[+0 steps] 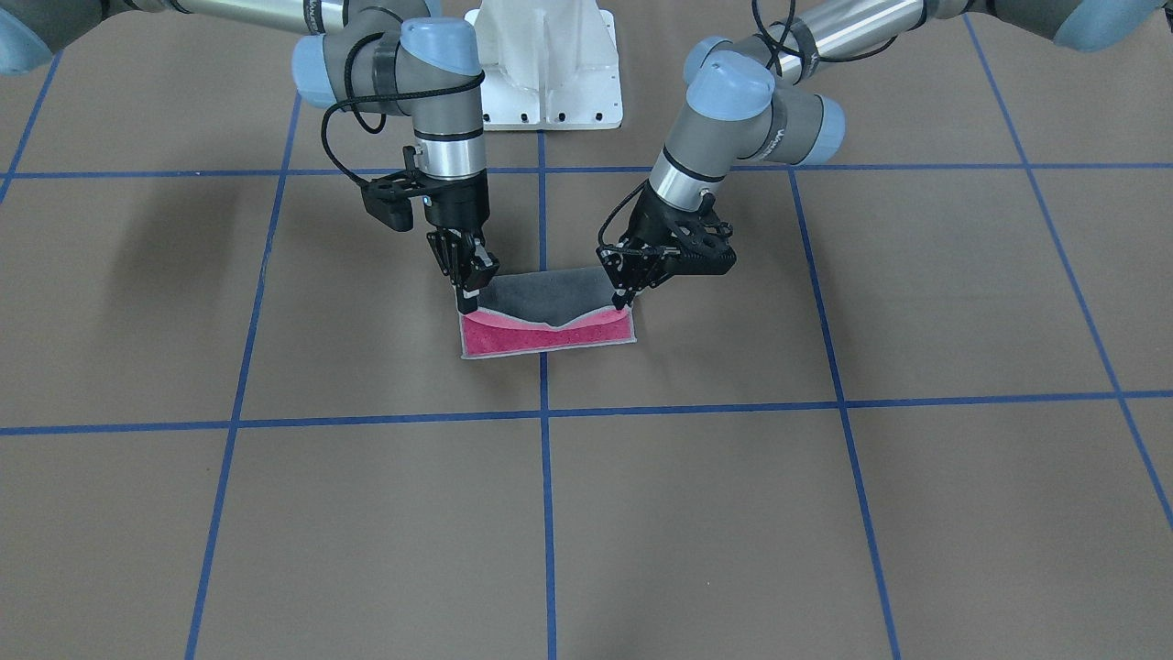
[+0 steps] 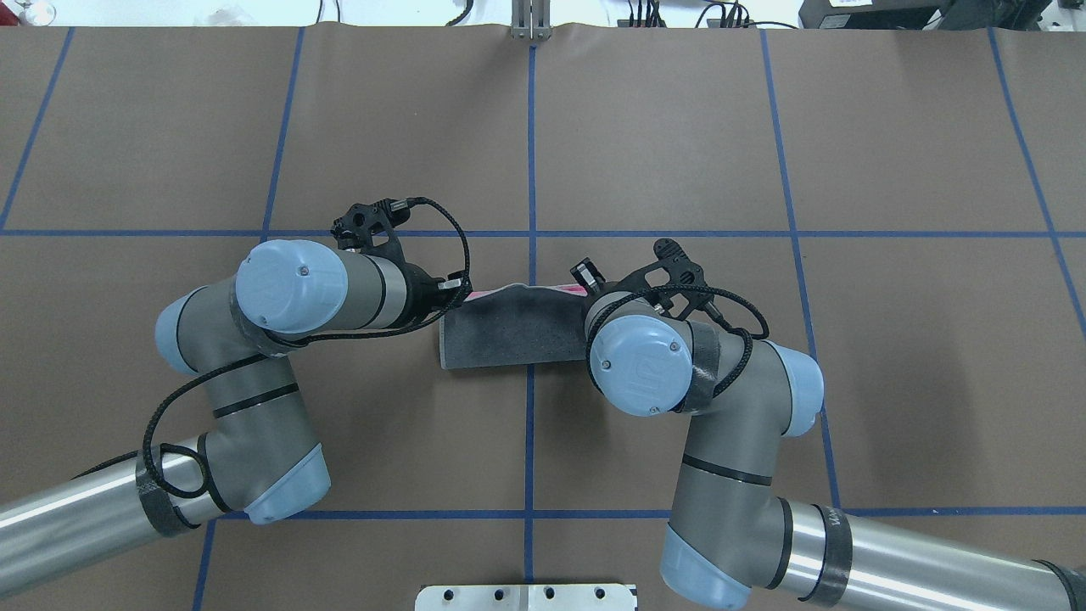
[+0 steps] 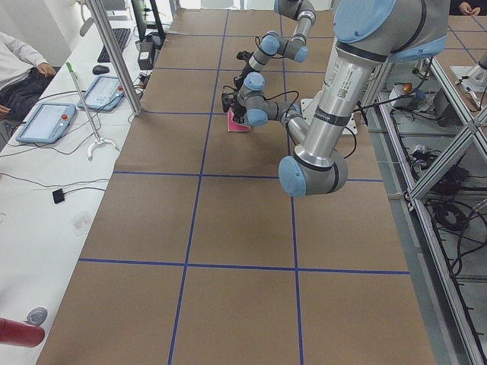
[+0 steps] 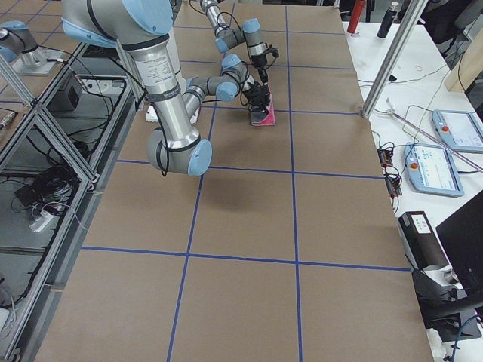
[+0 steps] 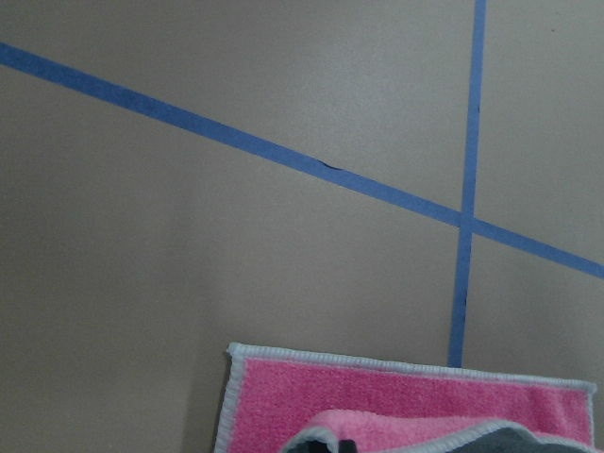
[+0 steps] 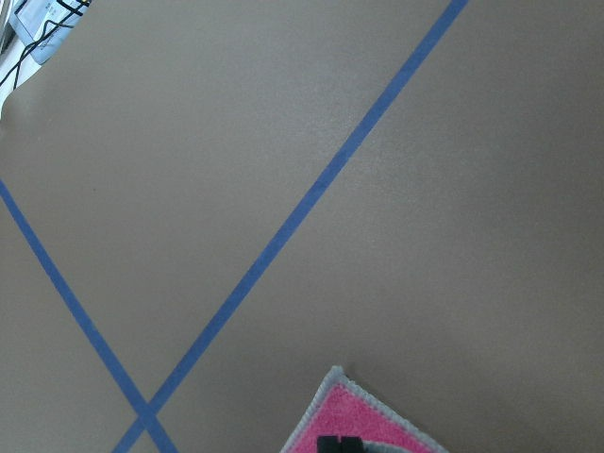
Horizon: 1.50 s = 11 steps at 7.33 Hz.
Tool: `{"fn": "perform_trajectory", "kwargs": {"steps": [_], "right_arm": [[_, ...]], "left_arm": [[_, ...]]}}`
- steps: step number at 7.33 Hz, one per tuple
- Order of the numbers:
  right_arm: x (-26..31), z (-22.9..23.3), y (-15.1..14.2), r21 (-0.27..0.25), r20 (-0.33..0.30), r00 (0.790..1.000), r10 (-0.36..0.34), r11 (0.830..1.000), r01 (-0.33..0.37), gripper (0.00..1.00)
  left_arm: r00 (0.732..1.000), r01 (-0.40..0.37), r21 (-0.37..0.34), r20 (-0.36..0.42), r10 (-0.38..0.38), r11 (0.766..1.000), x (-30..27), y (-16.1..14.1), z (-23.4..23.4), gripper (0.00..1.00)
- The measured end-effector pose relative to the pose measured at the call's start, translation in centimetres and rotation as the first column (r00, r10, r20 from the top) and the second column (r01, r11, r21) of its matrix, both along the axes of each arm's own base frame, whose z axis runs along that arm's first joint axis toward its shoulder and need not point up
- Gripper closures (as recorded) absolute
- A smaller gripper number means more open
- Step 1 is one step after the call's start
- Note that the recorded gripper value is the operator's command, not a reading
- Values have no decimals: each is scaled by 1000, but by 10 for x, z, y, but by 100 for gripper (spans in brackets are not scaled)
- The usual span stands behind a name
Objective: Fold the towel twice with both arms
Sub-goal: 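Lay the folded edge down and open both grippers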
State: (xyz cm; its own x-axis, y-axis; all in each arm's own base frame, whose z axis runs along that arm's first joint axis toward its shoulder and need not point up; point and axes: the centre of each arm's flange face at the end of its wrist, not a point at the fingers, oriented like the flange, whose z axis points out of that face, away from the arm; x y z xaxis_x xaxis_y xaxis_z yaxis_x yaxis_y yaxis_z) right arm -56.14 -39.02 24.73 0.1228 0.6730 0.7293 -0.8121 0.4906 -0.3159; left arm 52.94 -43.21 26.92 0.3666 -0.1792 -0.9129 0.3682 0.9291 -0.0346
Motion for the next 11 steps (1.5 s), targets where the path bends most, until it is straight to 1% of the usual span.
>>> {"fn": "perform_trajectory", "kwargs": {"steps": [3,4,5,6,7,9,10,11], "right_arm": [[-6,4,-3,-1,0,1000,0,1000,0,100],[-8,7,-5,0,2,1000,1,1000,-1,100],[-8,8,-7,0,2,1000,3,1000,-3,59],[-6,9,-11,-3,2,1000,3,1000,-3,29],[-2,10,-17,-7,-1,1000,-10,1000,10,0],[9,7,-30,16,-27,998,-58,998,59,0],[15,1,-35,34,-35,995,-96,995,97,0],[26,-7,-39,56,-45,987,-153,986,155,0]], "left_arm": [[1000,-8,17,19,8,1000,4,-4,6,100],[1000,-9,18,19,8,1000,5,-5,5,85],[1000,-9,19,17,8,1000,5,-5,3,57],[1000,-8,20,13,8,1000,6,-6,0,42],[1000,-7,21,12,7,1000,7,-7,-1,0],[1000,-7,27,17,6,1000,8,-10,-1,0],[1000,-7,36,16,7,999,7,-11,-3,0],[1000,-8,42,11,8,999,4,-11,-6,0]]}}
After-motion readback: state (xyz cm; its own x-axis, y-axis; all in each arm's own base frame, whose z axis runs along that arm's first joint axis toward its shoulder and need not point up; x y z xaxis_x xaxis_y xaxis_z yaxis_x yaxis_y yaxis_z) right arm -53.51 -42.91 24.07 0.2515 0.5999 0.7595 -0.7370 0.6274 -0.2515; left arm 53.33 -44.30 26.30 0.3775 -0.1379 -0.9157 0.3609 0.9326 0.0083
